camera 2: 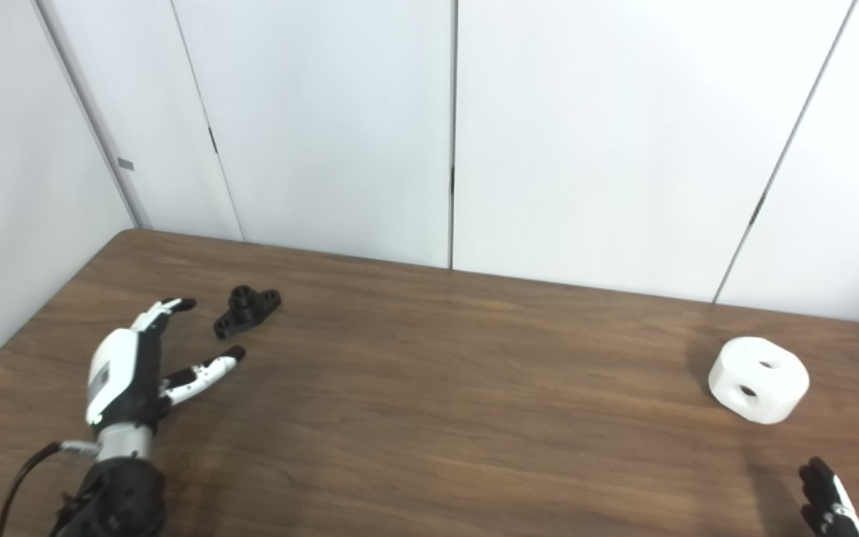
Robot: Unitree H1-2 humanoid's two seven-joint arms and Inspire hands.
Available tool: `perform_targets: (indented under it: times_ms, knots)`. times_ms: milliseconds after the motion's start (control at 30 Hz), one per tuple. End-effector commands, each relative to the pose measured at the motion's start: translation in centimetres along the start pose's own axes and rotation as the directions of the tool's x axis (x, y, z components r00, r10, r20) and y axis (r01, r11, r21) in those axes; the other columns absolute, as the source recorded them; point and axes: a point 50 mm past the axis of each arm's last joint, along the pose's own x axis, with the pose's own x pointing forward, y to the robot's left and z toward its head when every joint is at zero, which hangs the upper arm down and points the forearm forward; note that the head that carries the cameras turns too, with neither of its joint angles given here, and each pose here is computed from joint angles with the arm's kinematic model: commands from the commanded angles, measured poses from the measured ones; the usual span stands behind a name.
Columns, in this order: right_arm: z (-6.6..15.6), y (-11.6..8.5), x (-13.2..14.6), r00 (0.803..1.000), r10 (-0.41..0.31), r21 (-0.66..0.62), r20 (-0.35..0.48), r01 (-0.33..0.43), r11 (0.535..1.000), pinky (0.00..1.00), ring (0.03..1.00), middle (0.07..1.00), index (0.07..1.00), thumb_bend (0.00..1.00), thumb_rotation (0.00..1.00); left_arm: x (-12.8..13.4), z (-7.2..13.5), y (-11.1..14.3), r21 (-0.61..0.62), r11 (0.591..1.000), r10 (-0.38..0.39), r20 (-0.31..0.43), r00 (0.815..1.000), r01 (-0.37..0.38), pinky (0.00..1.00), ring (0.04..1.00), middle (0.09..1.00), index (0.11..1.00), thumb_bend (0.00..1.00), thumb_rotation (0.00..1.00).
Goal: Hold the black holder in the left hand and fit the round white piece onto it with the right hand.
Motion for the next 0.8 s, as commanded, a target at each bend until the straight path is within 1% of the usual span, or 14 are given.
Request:
perform_targets:
  times_ms: [0, 100, 200, 367, 633, 700, 767]
  knots:
    - [-2.4, 1.2, -2.7, 0.994, -0.004, 0.039, -0.113, 0.009, 0.999, 1.0, 1.0, 0.982, 0.982, 0.56, 1.0, 2.2, 1.2, 1.0, 0.063, 0.997, 0.042, 0.047, 0.998, -0.045, 0.94, 0.956, 0.919, 0.809, 0.88, 0.42]
    - [-2.4, 1.2, -2.7, 0.993, -0.005, 0.036, -0.115, 0.01, 0.999, 1.0, 1.0, 0.982, 0.981, 0.55, 1.0, 3.6, 1.1, 0.4, 0.128, 0.991, 0.025, 0.027, 0.999, -0.028, 0.97, 0.954, 0.919, 0.805, 0.89, 0.44]
    - [-2.3, 1.2, -2.8, 0.993, 0.0, 0.034, -0.118, 0.004, 0.999, 1.0, 1.0, 0.985, 0.987, 0.55, 1.0, 4.5, 1.1, 0.0, 0.16, 0.987, 0.016, 0.017, 1.0, -0.019, 0.98, 0.951, 0.918, 0.803, 0.89, 0.44]
    - [-2.2, 1.2, -2.9, 0.993, 0.001, 0.018, -0.12, 0.001, 1.0, 1.0, 1.0, 0.986, 0.986, 0.58, 1.0, 5.8, 1.1, -0.5, 0.188, 0.982, 0.01, 0.006, 1.0, -0.011, 0.97, 0.946, 0.912, 0.798, 0.89, 0.43]
    - [-2.0, 1.4, -3.0, 0.993, -0.004, 0.009, -0.117, 0.005, 1.0, 1.0, 0.996, 0.975, 0.982, 0.56, 1.0, 7.6, 0.8, -0.9, 0.232, 0.973, -0.005, -0.021, 1.0, 0.009, 1.0, 0.962, 0.925, 0.809, 0.87, 0.44]
    - [-2.0, 1.4, -3.0, 0.993, -0.005, 0.011, -0.117, 0.006, 1.0, 1.0, 0.99, 0.973, 0.982, 0.55, 1.0, 7.8, 0.8, -0.9, 0.237, 0.972, 0.001, -0.022, 1.0, 0.004, 0.99, 0.959, 0.923, 0.806, 0.87, 0.43]
    - [-2.0, 1.4, -3.1, 0.993, -0.004, 0.019, -0.121, 0.006, 1.0, 1.0, 0.993, 0.974, 0.98, 0.56, 1.0, 8.1, 0.8, -1.0, 0.233, 0.973, 0.002, -0.028, 1.0, 0.004, 1.0, 0.959, 0.919, 0.801, 0.87, 0.41]
